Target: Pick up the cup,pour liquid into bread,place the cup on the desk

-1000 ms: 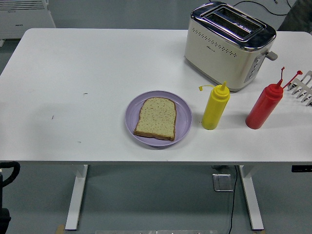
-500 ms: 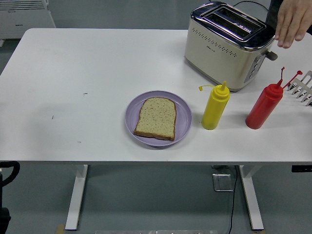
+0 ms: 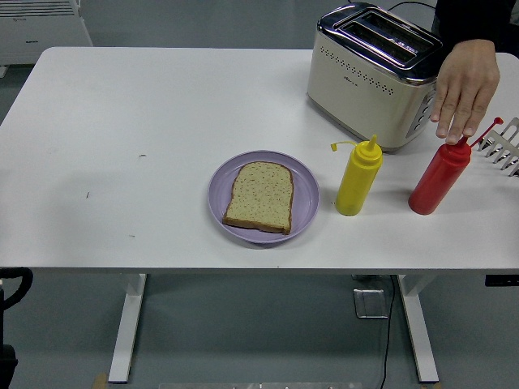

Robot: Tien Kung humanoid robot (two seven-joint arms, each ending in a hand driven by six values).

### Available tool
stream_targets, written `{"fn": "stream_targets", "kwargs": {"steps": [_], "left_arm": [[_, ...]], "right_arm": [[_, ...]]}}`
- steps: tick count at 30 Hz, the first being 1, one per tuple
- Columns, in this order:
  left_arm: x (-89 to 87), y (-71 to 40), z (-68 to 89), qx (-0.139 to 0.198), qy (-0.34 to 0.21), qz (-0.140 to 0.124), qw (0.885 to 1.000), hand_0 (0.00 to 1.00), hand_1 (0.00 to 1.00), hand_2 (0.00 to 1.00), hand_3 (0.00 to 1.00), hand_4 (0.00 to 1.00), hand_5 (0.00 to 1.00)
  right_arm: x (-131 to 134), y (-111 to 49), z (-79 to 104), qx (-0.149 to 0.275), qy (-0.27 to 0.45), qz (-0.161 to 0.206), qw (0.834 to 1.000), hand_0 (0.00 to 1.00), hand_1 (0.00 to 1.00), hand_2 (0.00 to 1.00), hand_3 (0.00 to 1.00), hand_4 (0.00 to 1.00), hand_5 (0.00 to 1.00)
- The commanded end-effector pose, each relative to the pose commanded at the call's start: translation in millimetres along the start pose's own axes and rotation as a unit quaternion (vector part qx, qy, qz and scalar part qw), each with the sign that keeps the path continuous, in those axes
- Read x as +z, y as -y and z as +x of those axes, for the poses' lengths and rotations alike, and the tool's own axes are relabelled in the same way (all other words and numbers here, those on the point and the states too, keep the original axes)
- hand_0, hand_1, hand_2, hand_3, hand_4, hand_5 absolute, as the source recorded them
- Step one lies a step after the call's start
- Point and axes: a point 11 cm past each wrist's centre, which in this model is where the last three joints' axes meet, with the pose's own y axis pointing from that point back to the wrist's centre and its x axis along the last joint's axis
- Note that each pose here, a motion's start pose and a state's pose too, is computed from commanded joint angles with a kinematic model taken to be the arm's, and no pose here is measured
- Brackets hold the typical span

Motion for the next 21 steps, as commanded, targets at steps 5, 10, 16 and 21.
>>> {"fn": "stream_targets", "kwargs": {"steps": [5, 10, 16, 21], "left_arm": [[0.3, 0.2, -0.1, 0.0, 0.0, 0.0, 1.0, 0.754, 0.765, 0.774, 0.669, 0.637, 0.998], [0.4, 0.3, -0.4, -0.001, 0.0, -0.001, 1.0, 0.754, 0.765, 0.773, 0.669, 0.638, 0.998], [0.0, 0.2, -0.7, -0.001, 0.0, 0.0, 1.0, 0.754, 0.764, 0.773, 0.67, 0.638, 0.998], [0.4, 0.4, -0.8, -0.001, 0.0, -0.001, 1.0, 0.753, 0.763, 0.773, 0.67, 0.637, 0.998]], "right_arm": [[-0.7, 0.2, 0.3, 0.001, 0.0, 0.002, 1.0, 0.805, 0.747, 0.755, 0.801, 0.703, 0.635], [-0.4, 0.3, 0.3, 0.0, 0.0, 0.001, 1.0, 0.805, 0.746, 0.754, 0.8, 0.702, 0.633], [-0.3, 0.3, 0.6, 0.0, 0.0, 0.001, 1.0, 0.805, 0.746, 0.756, 0.799, 0.703, 0.632], [-0.7, 0.3, 2.0, 0.002, 0.001, 0.001, 1.0, 0.806, 0.746, 0.757, 0.799, 0.705, 0.629]]}}
